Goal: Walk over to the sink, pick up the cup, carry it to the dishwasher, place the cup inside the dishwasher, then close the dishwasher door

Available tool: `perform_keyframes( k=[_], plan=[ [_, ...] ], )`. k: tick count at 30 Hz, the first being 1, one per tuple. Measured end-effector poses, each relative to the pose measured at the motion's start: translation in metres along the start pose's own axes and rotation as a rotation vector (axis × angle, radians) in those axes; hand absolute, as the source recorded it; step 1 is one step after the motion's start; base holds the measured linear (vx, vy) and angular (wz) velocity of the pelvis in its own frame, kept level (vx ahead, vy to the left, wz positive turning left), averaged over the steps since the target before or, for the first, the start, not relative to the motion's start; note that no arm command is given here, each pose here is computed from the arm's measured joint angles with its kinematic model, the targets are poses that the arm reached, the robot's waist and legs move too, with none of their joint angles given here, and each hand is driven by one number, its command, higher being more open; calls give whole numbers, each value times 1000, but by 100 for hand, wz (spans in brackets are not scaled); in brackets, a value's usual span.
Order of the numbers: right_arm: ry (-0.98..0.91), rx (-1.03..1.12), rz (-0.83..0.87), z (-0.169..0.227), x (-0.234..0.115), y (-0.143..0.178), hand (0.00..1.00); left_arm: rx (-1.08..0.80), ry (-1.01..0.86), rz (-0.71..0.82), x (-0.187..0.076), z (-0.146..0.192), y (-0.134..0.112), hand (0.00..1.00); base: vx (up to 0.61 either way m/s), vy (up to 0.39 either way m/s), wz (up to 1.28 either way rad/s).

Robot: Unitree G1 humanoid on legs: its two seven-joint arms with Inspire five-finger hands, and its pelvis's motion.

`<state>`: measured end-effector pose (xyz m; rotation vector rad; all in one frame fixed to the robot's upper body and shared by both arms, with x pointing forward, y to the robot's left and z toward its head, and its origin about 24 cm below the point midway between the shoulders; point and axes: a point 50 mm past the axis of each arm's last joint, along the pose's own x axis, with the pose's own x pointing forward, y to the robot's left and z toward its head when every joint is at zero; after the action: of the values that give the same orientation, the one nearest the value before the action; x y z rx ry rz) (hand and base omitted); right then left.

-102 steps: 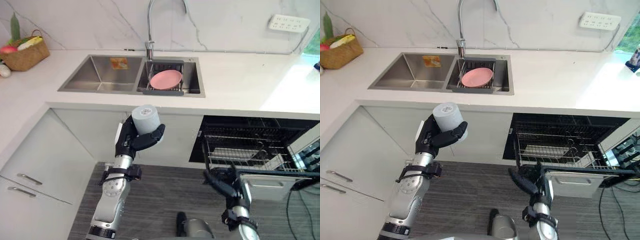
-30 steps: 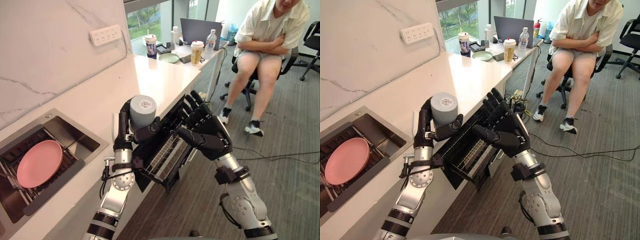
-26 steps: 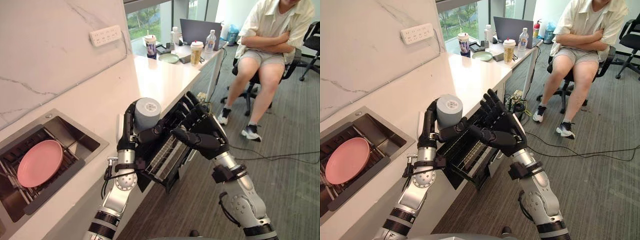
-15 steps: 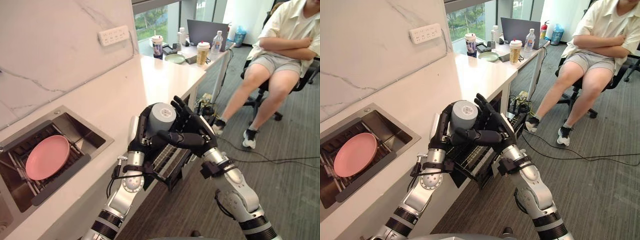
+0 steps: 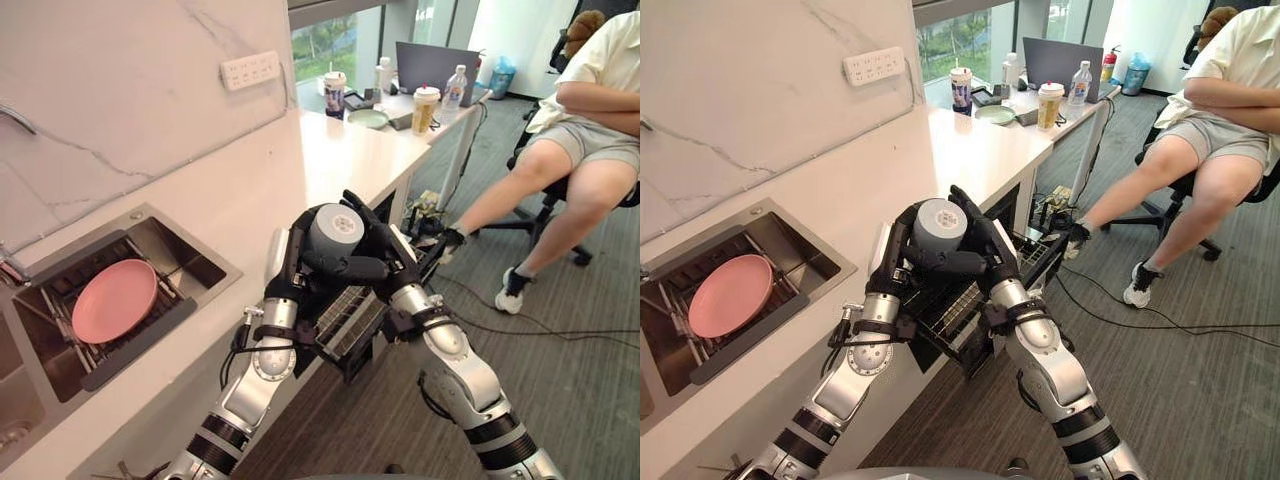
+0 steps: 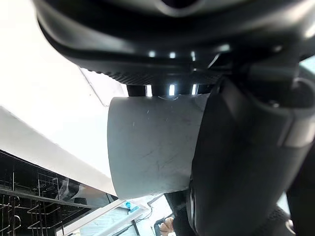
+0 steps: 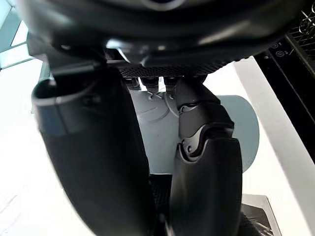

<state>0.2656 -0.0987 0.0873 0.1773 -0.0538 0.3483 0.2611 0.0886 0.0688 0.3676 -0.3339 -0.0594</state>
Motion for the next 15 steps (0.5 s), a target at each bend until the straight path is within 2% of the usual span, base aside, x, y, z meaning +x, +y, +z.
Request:
perform_keyframes(
  k=[5, 15],
  plan=[
    [-9, 1, -83, 2, 4, -3, 0, -11, -8, -1, 0, 5, -4, 0, 0, 7, 9],
    [-40, 74, -103, 3, 4, 5, 0, -17, -23, 24, 2, 10, -2, 0, 1, 1, 0]
  ],
)
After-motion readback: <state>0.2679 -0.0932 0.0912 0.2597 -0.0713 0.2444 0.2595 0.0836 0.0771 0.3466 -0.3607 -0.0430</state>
